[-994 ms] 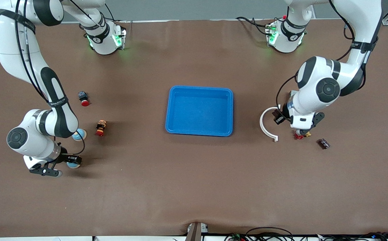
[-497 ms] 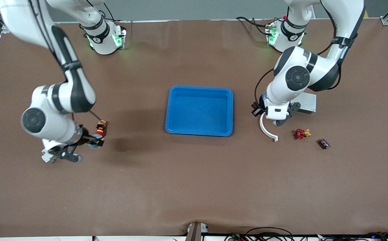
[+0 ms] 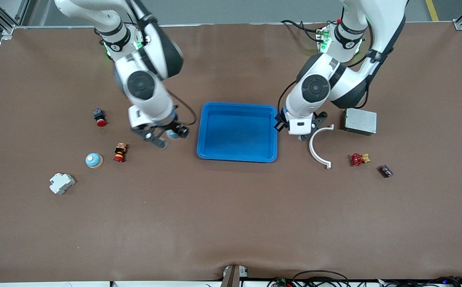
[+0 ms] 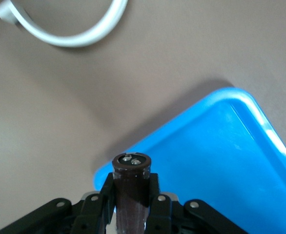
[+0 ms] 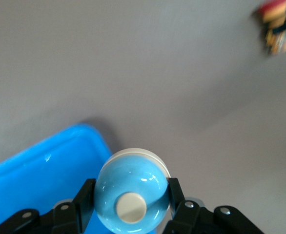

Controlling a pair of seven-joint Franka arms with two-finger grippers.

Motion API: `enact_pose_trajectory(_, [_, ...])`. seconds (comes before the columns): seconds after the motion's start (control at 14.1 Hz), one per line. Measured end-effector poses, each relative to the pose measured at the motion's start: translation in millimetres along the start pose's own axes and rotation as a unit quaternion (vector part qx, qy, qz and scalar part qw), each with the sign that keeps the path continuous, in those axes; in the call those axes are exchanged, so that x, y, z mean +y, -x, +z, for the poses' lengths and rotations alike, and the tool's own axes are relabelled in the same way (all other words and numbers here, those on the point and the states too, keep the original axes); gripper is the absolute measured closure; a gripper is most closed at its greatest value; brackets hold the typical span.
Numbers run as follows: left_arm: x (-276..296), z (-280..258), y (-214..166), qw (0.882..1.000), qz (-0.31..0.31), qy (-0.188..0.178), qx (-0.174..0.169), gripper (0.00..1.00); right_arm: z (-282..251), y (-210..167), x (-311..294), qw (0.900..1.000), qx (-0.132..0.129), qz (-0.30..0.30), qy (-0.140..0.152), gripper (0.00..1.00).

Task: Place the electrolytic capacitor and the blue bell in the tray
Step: 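Carry the capacitor and the bell over the blue tray with both grippers, then release the capacitor into the tray with the left gripper while the right gripper holds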

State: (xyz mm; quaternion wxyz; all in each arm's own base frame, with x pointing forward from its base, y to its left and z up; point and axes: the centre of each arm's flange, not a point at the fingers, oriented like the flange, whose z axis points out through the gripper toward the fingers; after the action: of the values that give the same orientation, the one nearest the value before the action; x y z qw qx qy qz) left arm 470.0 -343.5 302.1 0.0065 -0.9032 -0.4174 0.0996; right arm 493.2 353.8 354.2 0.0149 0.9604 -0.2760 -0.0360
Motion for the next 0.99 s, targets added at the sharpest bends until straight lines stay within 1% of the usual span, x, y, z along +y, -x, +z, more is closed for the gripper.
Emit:
enact_pose_trajectory(0.14, [7.7,16.7,14.3,1.0,-0.018,0.004,-0.01,0.7,5.9,38.8,-13.1,1.0,0.002,0.019,0.001,0.35])
enact_pose_trajectory(0.28, [12.3,36.1,17.5,0.999,-0.031,0.004,-0.022,0.7,14.8,63.0,-17.8,0.999,0.004,0.032,0.001,0.35])
enact_pose_trajectory(0.64, [16.2,80.5,28.3,0.998,-0.039,-0.012,-0.046,0.7,52.3,121.3,-20.7,0.998,0.014,0.058,-0.023,0.35])
enact_pose_trajectory(0.78, [15.5,89.7,29.7,0.998,-0.038,-0.019,-0.051,0.7,63.9,141.3,-21.6,0.997,0.015,0.066,-0.023,0.35])
enact_pose_trajectory(0.99, [14.4,100.3,32.3,0.997,-0.037,-0.028,-0.055,0.7,87.1,154.4,-24.9,0.997,0.017,0.073,-0.016,0.35])
